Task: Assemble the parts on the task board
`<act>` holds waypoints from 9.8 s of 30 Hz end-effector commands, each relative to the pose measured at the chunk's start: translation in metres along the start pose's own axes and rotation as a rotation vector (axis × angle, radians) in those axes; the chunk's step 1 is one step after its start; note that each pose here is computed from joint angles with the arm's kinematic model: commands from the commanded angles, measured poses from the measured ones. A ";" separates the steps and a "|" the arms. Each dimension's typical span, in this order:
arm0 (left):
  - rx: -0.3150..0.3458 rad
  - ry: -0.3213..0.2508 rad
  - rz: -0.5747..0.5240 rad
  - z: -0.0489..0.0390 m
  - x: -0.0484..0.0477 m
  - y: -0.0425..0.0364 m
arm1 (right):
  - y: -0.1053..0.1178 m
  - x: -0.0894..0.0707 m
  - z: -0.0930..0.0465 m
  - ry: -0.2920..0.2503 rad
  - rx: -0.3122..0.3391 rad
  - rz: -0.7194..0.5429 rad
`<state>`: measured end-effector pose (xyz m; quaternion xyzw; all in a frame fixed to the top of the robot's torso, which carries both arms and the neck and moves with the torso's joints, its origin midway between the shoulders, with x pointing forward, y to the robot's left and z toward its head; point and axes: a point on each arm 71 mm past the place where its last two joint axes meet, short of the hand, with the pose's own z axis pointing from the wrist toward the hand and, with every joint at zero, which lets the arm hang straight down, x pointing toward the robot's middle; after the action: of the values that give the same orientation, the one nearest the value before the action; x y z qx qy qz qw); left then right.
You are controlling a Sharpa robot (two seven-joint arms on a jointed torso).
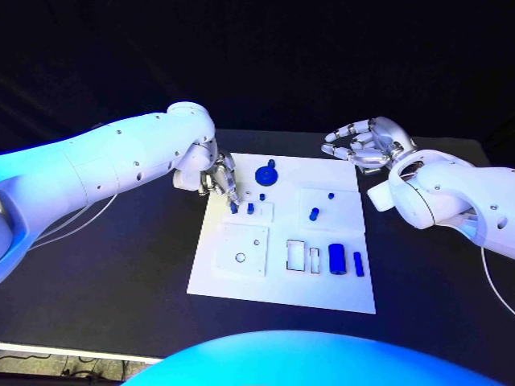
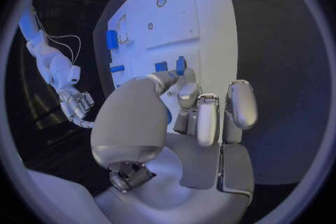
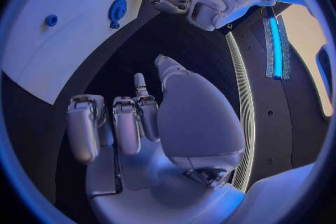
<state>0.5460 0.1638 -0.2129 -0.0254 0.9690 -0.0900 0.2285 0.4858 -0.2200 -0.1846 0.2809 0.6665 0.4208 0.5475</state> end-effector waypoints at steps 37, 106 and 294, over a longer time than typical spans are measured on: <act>0.326 -0.539 -0.269 -0.0432 0.0311 0.0300 | -0.002 -0.006 -0.003 -0.003 -0.011 -0.008; 0.243 -0.559 -0.083 -0.0157 0.0768 0.0382 | -0.008 -0.007 -0.006 -0.005 0.000 -0.007; 0.193 -0.475 -0.177 -0.0089 0.0787 0.0375 | -0.009 -0.010 -0.007 -0.011 0.002 -0.013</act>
<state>0.4710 0.1951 -0.2478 -0.1173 0.8706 -0.2048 0.4317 0.4828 -0.2361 -0.1876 0.2882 0.6652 0.4101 0.5534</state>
